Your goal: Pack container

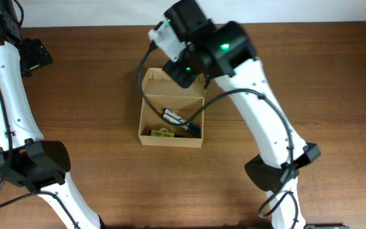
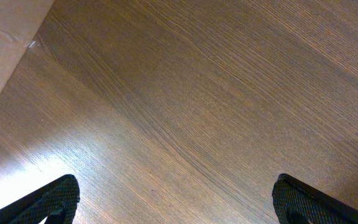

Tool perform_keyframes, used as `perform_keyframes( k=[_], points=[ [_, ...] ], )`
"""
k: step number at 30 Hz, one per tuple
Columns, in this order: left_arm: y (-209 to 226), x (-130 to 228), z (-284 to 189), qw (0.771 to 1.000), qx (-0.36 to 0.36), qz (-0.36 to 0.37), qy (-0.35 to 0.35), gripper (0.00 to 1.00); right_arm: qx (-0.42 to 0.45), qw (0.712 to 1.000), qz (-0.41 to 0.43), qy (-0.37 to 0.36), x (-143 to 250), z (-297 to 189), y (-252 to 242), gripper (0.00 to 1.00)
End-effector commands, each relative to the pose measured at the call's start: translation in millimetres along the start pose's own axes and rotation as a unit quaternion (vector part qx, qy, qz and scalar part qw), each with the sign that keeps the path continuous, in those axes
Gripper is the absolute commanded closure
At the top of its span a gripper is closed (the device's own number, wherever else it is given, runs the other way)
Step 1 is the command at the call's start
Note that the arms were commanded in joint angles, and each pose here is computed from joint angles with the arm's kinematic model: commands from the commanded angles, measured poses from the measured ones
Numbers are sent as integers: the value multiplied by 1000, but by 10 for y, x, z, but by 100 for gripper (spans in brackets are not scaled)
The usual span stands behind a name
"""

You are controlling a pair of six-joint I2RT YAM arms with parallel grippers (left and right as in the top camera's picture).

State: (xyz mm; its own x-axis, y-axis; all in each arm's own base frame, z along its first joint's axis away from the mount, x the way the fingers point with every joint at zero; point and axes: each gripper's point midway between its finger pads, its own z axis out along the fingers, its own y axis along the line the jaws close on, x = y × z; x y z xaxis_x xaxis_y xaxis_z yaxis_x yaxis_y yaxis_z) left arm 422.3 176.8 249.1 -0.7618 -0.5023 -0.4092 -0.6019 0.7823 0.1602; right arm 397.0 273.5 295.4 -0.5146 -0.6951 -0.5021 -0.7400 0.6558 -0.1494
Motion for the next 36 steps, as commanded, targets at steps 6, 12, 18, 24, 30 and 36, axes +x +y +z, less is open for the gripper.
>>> perform_keyframes(
  k=[6,12,18,24,30,36],
  points=[
    [3,13,46,1000,-3,7,6,0,120,980,157,-10,674,-735,-1264,51],
    [3,13,46,1000,-3,7,6,0,124,948,289,43,1679,-560,-1699,51],
    [3,13,46,1000,-3,7,6,0,67,912,360,182,2683,292,-1372,51],
    [3,13,46,1000,-3,7,6,0,19,899,379,219,3299,935,-950,45],
    [3,13,46,1000,-3,7,6,0,15,888,402,225,3601,1213,-728,45],
    [3,13,46,1000,-3,7,6,0,16,886,405,227,3674,1269,-674,47]
  ],
)
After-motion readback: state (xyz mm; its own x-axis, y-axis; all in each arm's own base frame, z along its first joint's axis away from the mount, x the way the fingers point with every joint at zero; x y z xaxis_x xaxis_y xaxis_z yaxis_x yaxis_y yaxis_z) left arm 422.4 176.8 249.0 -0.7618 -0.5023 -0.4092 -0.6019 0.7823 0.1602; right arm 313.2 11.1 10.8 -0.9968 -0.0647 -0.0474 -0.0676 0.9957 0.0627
